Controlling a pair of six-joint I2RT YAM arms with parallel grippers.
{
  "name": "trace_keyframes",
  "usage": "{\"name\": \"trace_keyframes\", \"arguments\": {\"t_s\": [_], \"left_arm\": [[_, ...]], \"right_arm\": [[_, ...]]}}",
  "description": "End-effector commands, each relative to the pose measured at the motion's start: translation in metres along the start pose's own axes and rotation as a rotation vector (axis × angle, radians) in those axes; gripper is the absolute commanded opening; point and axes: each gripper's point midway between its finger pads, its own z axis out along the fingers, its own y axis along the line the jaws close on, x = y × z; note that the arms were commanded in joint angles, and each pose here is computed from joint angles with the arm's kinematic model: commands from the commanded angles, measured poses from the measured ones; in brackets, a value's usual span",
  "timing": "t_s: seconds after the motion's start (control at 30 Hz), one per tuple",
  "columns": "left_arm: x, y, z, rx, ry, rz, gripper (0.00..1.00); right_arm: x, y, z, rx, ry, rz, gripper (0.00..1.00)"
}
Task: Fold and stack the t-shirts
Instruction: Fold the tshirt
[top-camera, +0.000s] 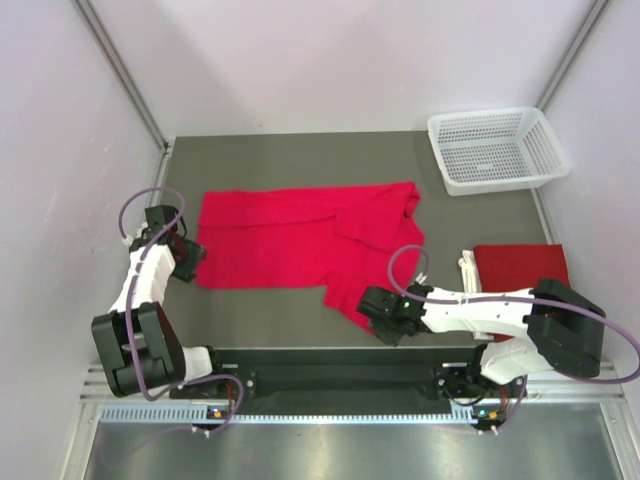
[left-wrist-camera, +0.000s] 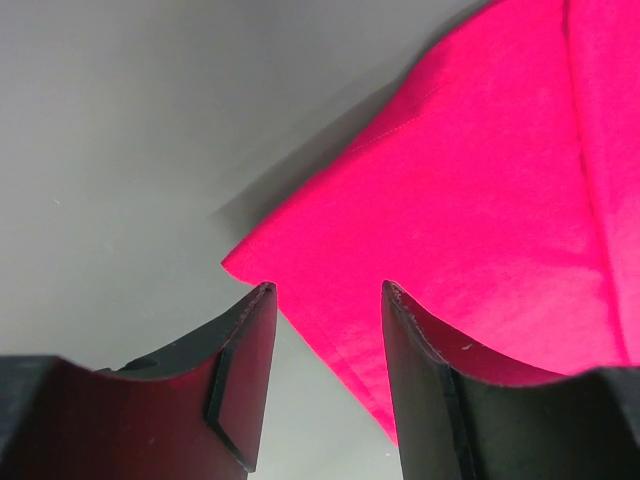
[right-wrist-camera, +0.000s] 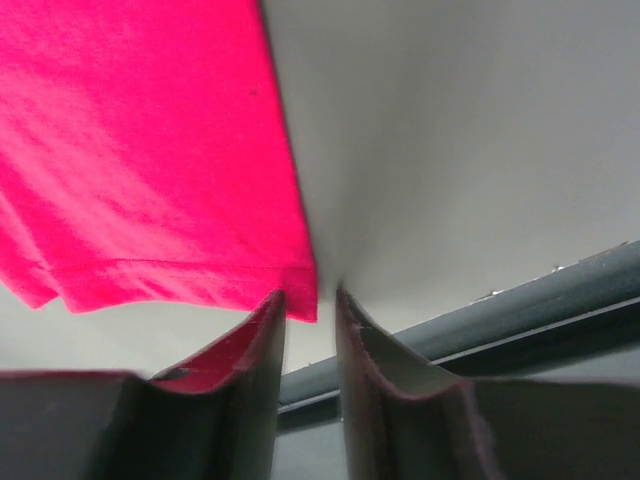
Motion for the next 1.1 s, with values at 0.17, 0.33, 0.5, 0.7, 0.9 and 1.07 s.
{"name": "trace_keyframes", "arguments": {"t_s": [0.17, 0.33, 0.5, 0.7, 0.9, 1.07], "left_arm": [[-0.021, 0.007, -0.016, -0.03, -0.107, -0.112, 0.52], [-0.022, 0.01, -0.016, -0.04, -0.104, -0.154, 0.53], [-0.028, 0.011, -0.009, -0.044, -0.107, -0.134, 0.53], [-0.02, 0.022, 0.013, -0.061, 0.021, -0.15, 0.52], [-0.013, 0.031, 0.028, -0.044, 0.06, -0.144, 0.49], [-0.004, 0.03, 0.03, -0.019, 0.08, -0.161, 0.5]], "right_arm": [[-0.01, 0.006, 0.0, -0.065, -0.058, 0.005, 0.0], [-0.023, 0.028, -0.016, -0.168, -0.119, -0.041, 0.0], [-0.028, 0.051, -0.028, -0.26, -0.154, -0.109, 0.0], [-0.034, 0.067, -0.042, -0.314, -0.195, -0.163, 0.0], [-0.037, 0.079, -0.054, -0.369, -0.213, -0.212, 0.0], [-0.033, 0.084, -0.052, -0.372, -0.209, -0.252, 0.0]]}}
